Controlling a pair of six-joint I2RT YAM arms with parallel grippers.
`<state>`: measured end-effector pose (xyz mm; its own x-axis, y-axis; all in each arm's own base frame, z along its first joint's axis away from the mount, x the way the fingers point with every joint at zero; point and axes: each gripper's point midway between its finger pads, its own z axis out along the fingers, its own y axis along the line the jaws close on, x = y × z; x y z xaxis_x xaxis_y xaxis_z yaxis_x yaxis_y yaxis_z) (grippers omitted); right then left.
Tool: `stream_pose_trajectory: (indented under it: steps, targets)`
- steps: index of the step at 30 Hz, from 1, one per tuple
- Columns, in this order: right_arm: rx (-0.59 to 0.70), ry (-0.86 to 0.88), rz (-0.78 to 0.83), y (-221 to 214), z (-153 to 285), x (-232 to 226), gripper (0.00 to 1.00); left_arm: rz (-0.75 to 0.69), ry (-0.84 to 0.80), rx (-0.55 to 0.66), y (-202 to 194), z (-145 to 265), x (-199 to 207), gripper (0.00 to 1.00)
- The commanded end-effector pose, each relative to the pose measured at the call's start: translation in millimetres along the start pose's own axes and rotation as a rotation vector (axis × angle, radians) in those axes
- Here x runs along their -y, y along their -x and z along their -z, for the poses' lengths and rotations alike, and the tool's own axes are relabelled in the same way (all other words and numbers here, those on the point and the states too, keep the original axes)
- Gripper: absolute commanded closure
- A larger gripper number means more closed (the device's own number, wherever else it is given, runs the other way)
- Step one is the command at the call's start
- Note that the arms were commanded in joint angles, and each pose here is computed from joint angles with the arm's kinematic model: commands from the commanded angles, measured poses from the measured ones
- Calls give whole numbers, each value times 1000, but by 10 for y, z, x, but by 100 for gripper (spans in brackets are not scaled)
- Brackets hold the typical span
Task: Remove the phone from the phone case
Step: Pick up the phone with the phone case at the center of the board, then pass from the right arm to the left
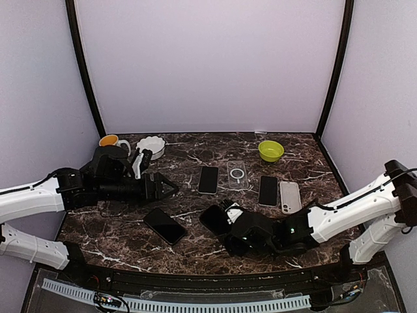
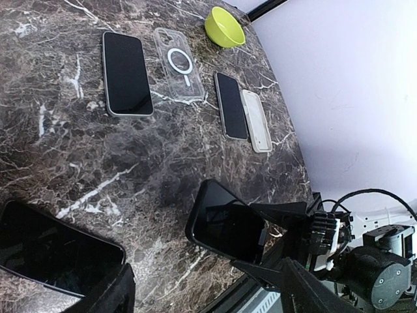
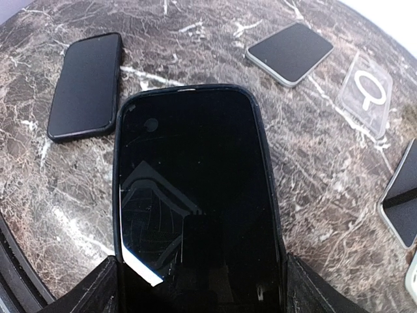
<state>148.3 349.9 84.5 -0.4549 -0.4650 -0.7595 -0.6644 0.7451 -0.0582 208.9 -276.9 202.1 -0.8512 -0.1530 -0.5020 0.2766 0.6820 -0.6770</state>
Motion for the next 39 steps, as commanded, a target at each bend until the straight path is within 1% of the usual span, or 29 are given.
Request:
stream_pose_trajectory:
  steps: [1,5,7,10,13,15,17,18,19,20,21,22,23,25,26,27,28,29,30,31,32,35,39]
  targets:
    - [216,14,-35,724,256,-56,63,41,-126,-17,-26,-80,190,24]
    - [301,48,-35,1038,423,-101,63,19,-152,-51,-73,-142,230,29]
    - [330,64,-27,1159,490,-133,62,7,-188,-68,-100,-167,286,30]
    - [358,89,-17,1309,558,-197,62,-23,-286,-81,-104,-173,469,30]
    - [383,114,-28,1415,618,-236,62,-42,-325,-97,-109,-218,546,31]
    - [403,137,-41,1483,663,-265,62,-53,-339,-110,-110,-243,588,33]
    - [414,154,-46,1531,693,-297,62,-56,-358,-121,-111,-259,631,38]
    - [416,157,-45,1543,698,-306,62,-61,-380,-123,-107,-255,675,46]
    - [418,153,-45,1552,694,-302,62,-62,-394,-125,-109,-250,700,49]
    - [419,152,-46,1563,697,-305,62,-67,-419,-122,-101,-234,745,56]
    - [420,150,-47,1570,700,-299,62,-66,-428,-119,-94,-226,761,60]
    - [421,151,-48,1573,703,-302,62,-70,-440,-114,-82,-210,786,69]
    - [421,150,-49,1574,704,-299,62,-72,-443,-113,-80,-206,795,73]
    - [428,155,-54,1586,727,-296,62,-73,-440,-99,-51,-194,799,93]
    - [430,158,-55,1587,736,-296,62,-72,-437,-98,-51,-187,796,97]
    - [433,164,-55,1594,751,-300,57,-69,-430,-95,-46,-188,784,100]
    - [436,170,-55,1603,766,-304,48,-67,-433,-91,-38,-173,793,100]
    - [437,173,-54,1613,774,-305,36,-66,-436,-90,-38,-166,796,100]
    - [437,170,-58,1621,783,-298,19,-68,-441,-85,-30,-145,808,100]
    - [436,164,-64,1635,790,-284,6,-69,-442,-80,-26,-134,811,100]
    - [432,153,-67,1646,799,-256,2,-76,-447,-70,-11,-98,828,100]
    - [421,145,-66,1666,827,-160,1,-101,-416,-33,56,-23,813,100]
    - [413,177,-45,1645,890,42,1,-202,-382,33,197,200,883,100]
